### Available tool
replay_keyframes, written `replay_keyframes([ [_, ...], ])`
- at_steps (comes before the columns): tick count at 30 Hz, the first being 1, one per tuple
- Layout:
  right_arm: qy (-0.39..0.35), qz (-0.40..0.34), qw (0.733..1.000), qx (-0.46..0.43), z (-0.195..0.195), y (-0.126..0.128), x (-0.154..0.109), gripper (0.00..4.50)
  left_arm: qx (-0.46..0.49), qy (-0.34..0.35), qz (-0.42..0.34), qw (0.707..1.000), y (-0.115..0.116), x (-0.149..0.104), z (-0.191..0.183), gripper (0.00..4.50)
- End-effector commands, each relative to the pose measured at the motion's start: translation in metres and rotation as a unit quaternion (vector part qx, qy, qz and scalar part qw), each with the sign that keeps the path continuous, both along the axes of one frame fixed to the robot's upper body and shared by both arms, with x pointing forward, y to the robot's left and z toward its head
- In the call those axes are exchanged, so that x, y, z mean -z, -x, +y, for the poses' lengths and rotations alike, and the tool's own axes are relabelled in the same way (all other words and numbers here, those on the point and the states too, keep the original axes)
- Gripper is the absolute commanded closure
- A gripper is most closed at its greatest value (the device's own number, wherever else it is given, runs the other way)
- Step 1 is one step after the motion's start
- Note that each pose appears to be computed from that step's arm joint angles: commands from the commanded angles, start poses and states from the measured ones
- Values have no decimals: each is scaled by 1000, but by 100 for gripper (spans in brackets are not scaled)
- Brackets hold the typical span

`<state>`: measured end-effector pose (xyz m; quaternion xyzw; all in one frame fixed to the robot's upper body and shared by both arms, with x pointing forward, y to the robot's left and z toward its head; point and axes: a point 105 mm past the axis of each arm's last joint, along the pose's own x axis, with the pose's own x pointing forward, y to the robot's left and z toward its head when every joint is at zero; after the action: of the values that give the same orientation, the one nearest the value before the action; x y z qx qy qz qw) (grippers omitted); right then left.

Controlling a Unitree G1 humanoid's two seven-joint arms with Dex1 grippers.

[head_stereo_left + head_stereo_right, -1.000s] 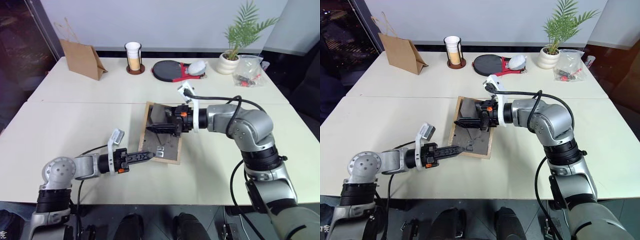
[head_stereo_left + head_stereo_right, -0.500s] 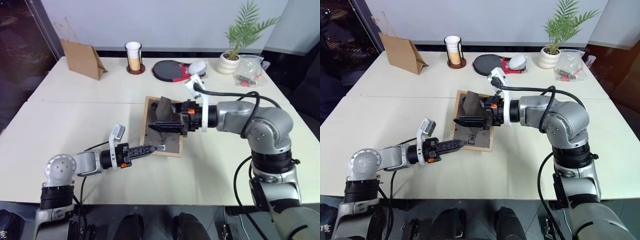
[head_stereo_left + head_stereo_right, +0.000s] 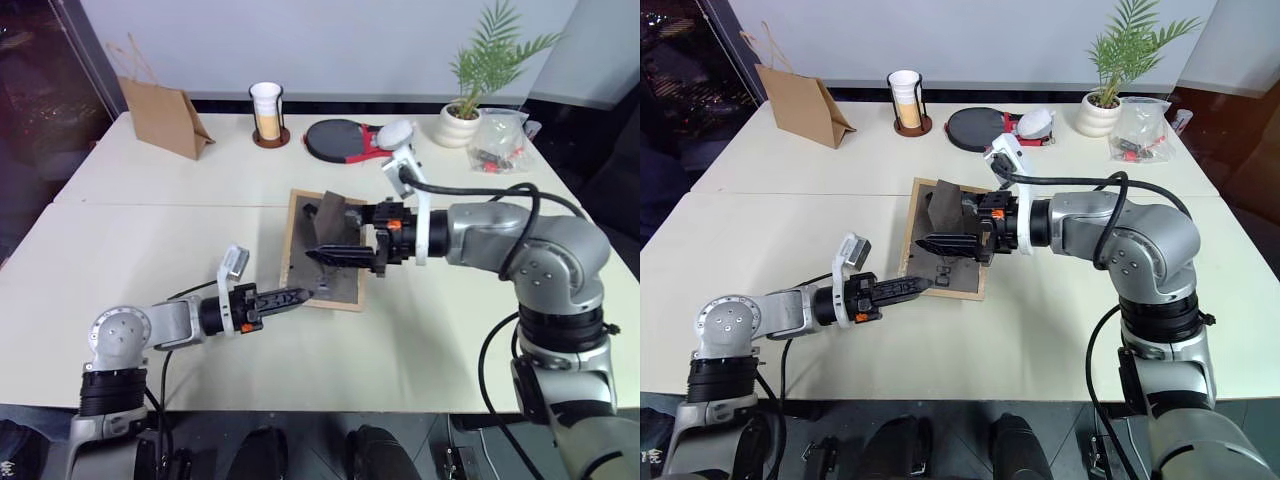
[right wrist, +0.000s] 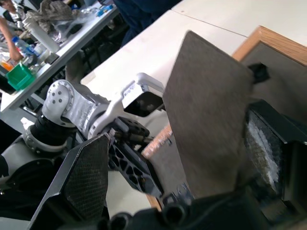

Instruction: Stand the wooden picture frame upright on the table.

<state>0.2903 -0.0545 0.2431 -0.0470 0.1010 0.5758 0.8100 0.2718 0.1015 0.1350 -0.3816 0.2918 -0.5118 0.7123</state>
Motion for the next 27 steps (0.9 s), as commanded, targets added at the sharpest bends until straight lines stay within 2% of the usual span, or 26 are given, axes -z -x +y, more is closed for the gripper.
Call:
replay_keyframes([
  [1,-8,-24,1000,-9,-4,10,-11,6,-2,29,-20,999,-1,-11,3,343],
  [12,-11,-19,1000,-10,-11,17,-13,6,-9,32,-17,999,-2,-6,7,343],
  [18,19,-15,997,75,-53,-6,-7,6,1,36,-26,999,1,-10,7,343],
  [22,-7,38,990,135,-85,-29,-3,6,9,36,-33,999,4,-13,6,343],
  [27,-82,142,978,131,-86,-49,7,6,15,36,-35,999,6,-15,5,343],
])
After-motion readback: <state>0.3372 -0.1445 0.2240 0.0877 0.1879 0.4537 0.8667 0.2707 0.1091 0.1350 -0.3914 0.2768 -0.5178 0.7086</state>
